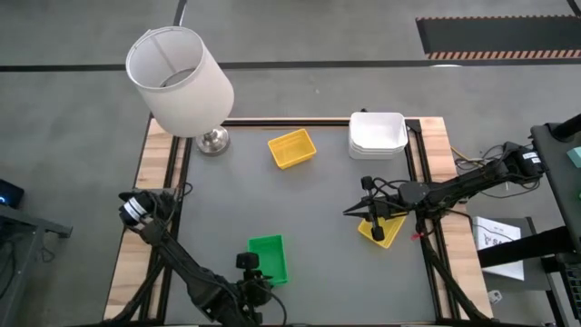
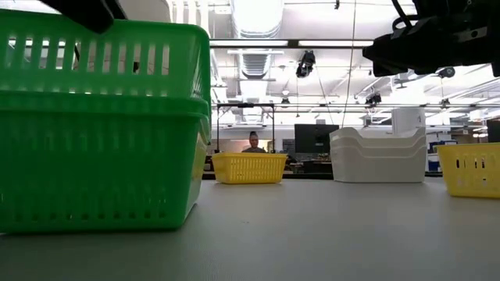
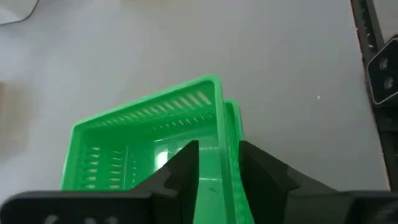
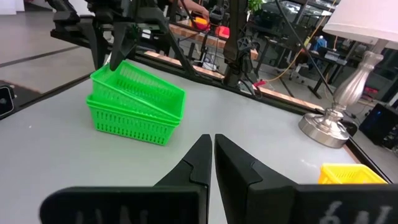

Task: Stack baskets by color
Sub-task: Stack the right green bin on the left green bin, then stack the bottom yellow bin on the top yellow bin

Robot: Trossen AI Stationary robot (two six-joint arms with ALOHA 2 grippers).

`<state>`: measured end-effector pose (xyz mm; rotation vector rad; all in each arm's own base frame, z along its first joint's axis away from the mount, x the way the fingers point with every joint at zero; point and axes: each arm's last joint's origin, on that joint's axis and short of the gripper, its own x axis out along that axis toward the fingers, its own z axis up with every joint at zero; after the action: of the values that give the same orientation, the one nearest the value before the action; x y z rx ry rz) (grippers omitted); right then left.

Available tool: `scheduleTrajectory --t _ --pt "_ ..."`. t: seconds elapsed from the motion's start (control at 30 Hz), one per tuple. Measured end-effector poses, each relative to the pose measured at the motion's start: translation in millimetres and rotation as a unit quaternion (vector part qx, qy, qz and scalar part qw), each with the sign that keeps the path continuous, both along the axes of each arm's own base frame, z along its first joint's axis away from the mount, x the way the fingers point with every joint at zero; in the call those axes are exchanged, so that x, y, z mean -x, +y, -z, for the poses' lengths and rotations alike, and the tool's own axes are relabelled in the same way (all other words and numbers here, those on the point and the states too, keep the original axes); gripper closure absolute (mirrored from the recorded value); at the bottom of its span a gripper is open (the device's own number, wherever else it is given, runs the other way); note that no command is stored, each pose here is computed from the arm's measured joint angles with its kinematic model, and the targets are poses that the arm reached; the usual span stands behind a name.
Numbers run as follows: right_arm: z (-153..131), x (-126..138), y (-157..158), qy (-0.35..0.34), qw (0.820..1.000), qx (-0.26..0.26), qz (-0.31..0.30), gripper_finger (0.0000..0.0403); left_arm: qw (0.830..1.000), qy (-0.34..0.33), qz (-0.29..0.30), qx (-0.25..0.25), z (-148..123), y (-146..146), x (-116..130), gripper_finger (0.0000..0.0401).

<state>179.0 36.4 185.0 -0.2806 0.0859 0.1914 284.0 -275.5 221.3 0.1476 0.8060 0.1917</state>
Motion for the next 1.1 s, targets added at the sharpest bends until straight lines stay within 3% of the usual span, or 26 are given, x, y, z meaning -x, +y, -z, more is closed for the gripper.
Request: scheduleTrajectory --t 0.2,0.37,0.53,0.8,1.1 --pt "0 0 0 0.002 1.000 0.000 0.000 0.0390 0.999 -0.022 0.002 0.025 -25 3 0 0.0288" --pt "0 0 0 0.003 1.000 0.001 0.000 0.0390 0.998 -0.050 0.043 -0.011 -43 6 -3 0.0301" --pt "1 0 0 0.003 1.000 0.001 0.000 0.0390 0.997 -0.038 0.059 -0.024 -26 9 -13 0.0340" --pt "1 0 0 0.005 1.000 0.001 0.000 0.0390 0.998 -0.023 0.052 0.014 16 15 -12 0.0398" --pt "3 0 0 0.014 1.000 -0.001 0.000 0.0390 0.994 -0.067 0.087 -0.016 -14 29 -18 0.0395"
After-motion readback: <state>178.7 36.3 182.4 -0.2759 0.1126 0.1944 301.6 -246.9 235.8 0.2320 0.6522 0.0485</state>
